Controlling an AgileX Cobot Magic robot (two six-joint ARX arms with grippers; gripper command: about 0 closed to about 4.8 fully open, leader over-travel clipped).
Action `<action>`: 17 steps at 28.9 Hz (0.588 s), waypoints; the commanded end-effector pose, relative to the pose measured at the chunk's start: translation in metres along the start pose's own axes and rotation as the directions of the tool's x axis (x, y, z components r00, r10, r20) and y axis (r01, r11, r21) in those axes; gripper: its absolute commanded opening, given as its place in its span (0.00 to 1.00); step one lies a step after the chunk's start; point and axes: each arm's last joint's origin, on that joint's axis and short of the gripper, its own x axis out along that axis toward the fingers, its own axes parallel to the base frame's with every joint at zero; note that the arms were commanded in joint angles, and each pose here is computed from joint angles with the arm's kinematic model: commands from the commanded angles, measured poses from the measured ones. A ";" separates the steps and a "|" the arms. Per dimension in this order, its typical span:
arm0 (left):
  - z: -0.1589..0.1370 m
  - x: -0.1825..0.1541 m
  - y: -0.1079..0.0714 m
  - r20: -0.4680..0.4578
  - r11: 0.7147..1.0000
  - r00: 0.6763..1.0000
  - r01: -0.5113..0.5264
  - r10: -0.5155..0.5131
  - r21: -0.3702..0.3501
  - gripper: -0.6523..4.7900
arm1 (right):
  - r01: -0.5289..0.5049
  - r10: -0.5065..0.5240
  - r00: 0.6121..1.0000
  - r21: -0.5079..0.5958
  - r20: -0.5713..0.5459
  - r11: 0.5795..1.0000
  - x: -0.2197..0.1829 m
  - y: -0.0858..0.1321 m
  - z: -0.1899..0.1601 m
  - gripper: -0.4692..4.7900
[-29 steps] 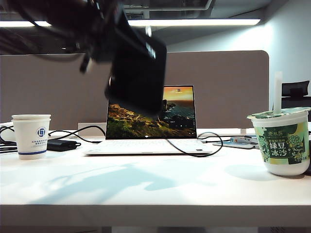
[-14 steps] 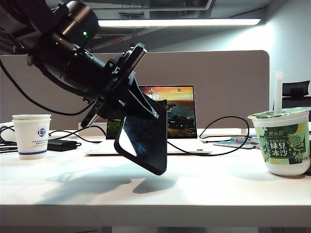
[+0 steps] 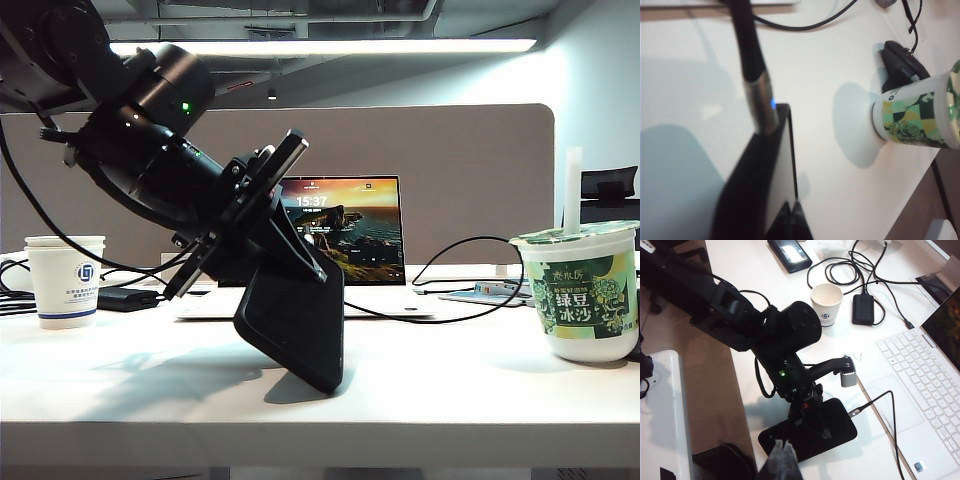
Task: Pick up the black phone, pick up the charger plug, insert the charger plug into the phone's charging port, and finally place the connected phone back on the desk.
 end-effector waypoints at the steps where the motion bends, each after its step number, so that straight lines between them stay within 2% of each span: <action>1: -0.003 0.003 0.003 -0.014 1.000 1.000 -0.027 0.027 0.002 0.12 | 0.000 0.000 1.000 -0.005 0.009 1.000 -0.003 0.002 0.001 0.08; 2: -0.003 0.003 0.003 -0.014 1.000 0.999 -0.028 0.028 0.002 0.15 | 0.000 0.000 1.000 -0.005 0.009 1.000 -0.003 0.002 0.001 0.08; 3: -0.003 0.003 0.003 -0.014 1.000 0.999 -0.028 0.028 0.002 0.23 | 0.000 0.000 1.000 -0.005 0.009 1.000 -0.003 0.002 0.001 0.08; 4: -0.003 0.002 0.003 -0.015 1.000 1.000 -0.027 0.027 0.007 0.37 | 0.000 0.000 1.000 -0.005 0.009 1.000 -0.003 0.002 0.001 0.08; 7: -0.003 0.002 0.003 -0.012 0.999 0.999 -0.038 0.038 0.008 0.66 | 0.000 0.000 1.000 0.000 0.006 1.000 -0.003 0.002 0.001 0.08; 8: -0.003 0.002 0.003 -0.011 0.999 0.999 -0.037 0.037 0.009 0.86 | 0.010 -0.010 1.000 0.005 -0.005 1.000 -0.003 0.002 0.000 0.08; 9: -0.003 0.002 0.003 -0.010 0.999 0.999 -0.036 0.036 0.018 1.00 | 0.032 -0.032 0.999 0.010 -0.024 0.999 -0.003 0.002 -0.001 0.08; 12: -0.002 0.000 0.001 -0.006 0.999 0.999 -0.034 0.034 0.032 1.00 | 0.102 -0.099 0.991 0.025 -0.085 0.994 -0.003 0.001 -0.005 0.08; 14: 0.000 -0.004 -0.002 0.014 0.998 0.999 -0.043 0.042 0.054 1.00 | 0.105 -0.101 0.991 0.045 -0.085 0.993 -0.003 0.001 -0.005 0.08; 17: 0.003 -0.013 -0.007 0.072 0.985 0.990 -0.132 0.125 0.111 1.00 | 0.106 -0.101 0.991 0.048 -0.085 0.993 -0.003 0.001 -0.005 0.08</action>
